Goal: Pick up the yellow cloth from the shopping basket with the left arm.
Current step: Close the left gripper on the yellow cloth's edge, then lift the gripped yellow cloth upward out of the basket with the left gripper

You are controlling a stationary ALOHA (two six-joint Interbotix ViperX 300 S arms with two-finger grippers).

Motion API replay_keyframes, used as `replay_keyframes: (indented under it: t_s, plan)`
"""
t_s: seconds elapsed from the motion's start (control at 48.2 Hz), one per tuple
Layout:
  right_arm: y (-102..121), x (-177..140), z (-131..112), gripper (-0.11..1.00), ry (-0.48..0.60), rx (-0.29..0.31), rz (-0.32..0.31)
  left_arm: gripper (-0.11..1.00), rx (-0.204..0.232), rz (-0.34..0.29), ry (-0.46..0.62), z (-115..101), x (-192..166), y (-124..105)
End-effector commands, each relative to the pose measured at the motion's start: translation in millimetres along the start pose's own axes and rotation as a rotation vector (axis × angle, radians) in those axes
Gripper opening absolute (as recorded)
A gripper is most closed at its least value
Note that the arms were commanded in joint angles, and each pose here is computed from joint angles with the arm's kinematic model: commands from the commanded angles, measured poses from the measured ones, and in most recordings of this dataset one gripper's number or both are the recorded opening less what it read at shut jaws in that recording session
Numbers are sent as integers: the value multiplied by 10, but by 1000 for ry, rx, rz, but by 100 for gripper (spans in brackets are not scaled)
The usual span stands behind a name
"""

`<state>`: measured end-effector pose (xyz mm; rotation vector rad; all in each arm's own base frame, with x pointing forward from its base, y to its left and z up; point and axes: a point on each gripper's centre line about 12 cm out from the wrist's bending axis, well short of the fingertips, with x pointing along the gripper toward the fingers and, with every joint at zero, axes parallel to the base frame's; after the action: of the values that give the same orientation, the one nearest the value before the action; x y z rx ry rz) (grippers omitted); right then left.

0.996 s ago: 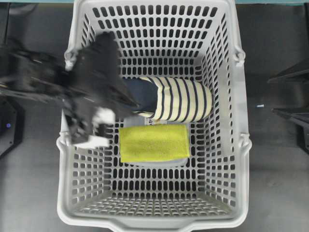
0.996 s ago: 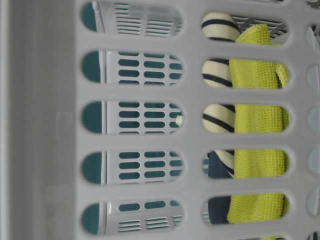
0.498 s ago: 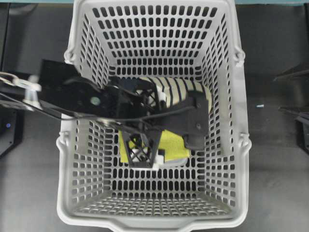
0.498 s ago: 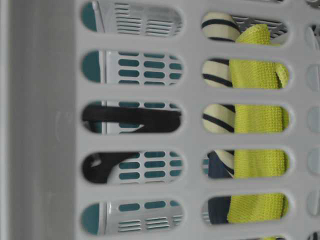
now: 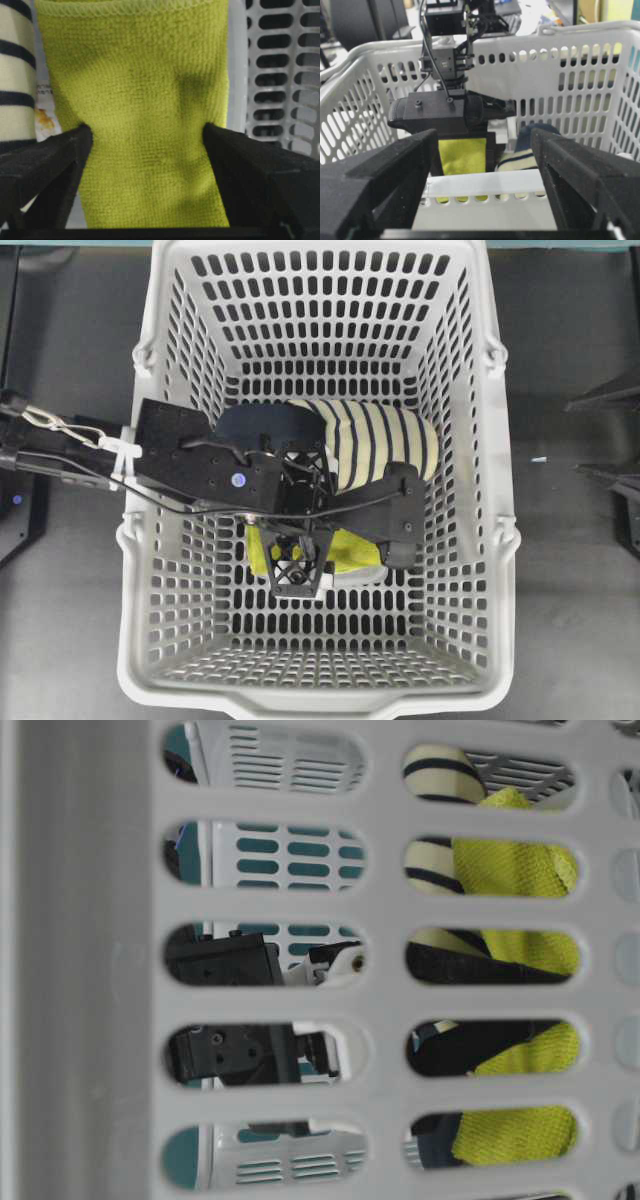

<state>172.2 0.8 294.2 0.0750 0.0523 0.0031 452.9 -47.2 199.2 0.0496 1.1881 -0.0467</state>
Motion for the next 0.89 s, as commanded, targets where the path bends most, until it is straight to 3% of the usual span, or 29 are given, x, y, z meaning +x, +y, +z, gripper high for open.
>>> replay_keyframes:
  t_s: [0.0,0.083,0.145,0.353,0.394,0.602,0.871]
  plan:
    - [6,11,12,72,-1,0,3,89,11,2,-2,-26,4,3]
    - [5,11,-3,72,8,-2,3,85,12,3,8,-55,25,11]
    - [5,10,-12,72,16,-2,2,77,13,3,12,-67,18,5]
    - [2,10,-48,72,34,-2,1,24,20,3,-3,-15,-130,8]
    - [2,8,-51,72,34,0,1,18,17,3,-12,13,-197,16]
    - [2,-11,-50,72,29,1,1,18,18,5,-14,191,-713,3]
    - [2,-43,-50,72,28,4,2,18,21,-1,-68,568,-1724,-64]
